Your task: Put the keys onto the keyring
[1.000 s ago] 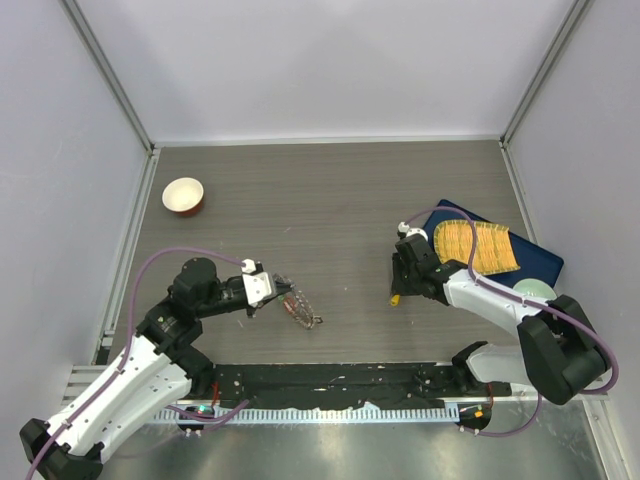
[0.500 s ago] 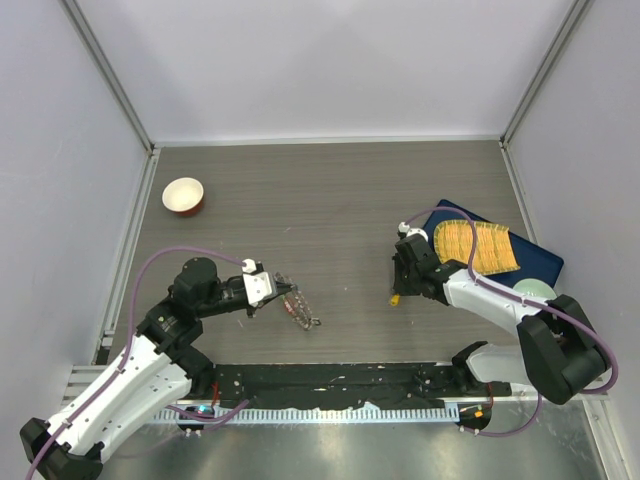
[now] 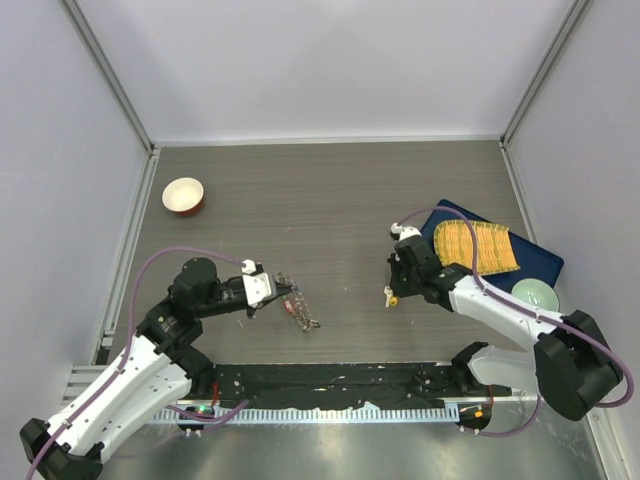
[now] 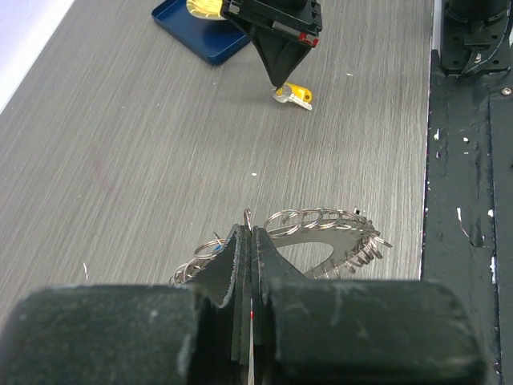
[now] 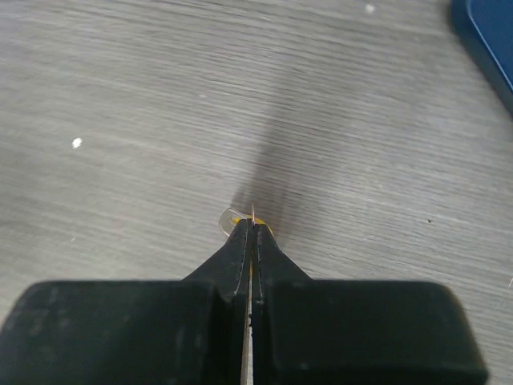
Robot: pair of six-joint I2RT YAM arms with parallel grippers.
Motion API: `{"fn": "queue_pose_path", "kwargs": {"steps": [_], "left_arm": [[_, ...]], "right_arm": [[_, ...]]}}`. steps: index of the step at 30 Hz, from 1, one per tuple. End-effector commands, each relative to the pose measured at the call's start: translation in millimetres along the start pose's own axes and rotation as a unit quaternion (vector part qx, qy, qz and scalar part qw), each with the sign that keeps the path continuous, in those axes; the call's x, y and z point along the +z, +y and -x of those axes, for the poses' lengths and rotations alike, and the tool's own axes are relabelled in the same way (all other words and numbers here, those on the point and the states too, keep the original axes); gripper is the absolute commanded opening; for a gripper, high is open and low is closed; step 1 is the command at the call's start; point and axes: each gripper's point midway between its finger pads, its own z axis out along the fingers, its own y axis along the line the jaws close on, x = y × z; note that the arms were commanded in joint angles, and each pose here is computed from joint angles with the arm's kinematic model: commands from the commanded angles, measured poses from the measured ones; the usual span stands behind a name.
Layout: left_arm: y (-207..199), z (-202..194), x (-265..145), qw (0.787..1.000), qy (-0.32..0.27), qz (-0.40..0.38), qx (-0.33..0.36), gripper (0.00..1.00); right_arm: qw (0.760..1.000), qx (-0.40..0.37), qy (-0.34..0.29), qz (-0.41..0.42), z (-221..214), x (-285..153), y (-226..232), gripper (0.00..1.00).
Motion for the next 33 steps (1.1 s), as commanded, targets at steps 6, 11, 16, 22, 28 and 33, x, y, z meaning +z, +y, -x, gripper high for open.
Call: {"fn": "queue_pose_path", "kwargs": {"steps": [6,11,16,22,28,33], "left_arm": [[1,35,-1,0.996,-0.064,-0.015,0.054,0.00],[-4,39,3,0.995,-0.070,-0.040,0.059,0.00],[-8,47,7,0.993,-0.074,-0.072,0.063,0.00],[-6,55,15,0.991,-0.075,-0.097,0.060,0.00],[-9,56,20,0.989,-0.076,-0.118,0.055,0.00],[-15,54,19,0.987,-0.078,-0.131,0.049,0.00]], "right_arm": [[0.966,-0.189,-0.137,0.113,74,-61,60,0.01],[0.911,-0.286,-0.214,0.208,90,-98,107,0.01],[0.848,-0.360,-0.271,0.279,95,-126,142,0.01],[0.794,-0.413,-0.297,0.334,87,-145,170,0.01],[0.757,-0.437,-0.312,0.372,83,-163,188,0.01],[0.740,-0.454,-0.313,0.384,75,-167,200,0.01]]}}
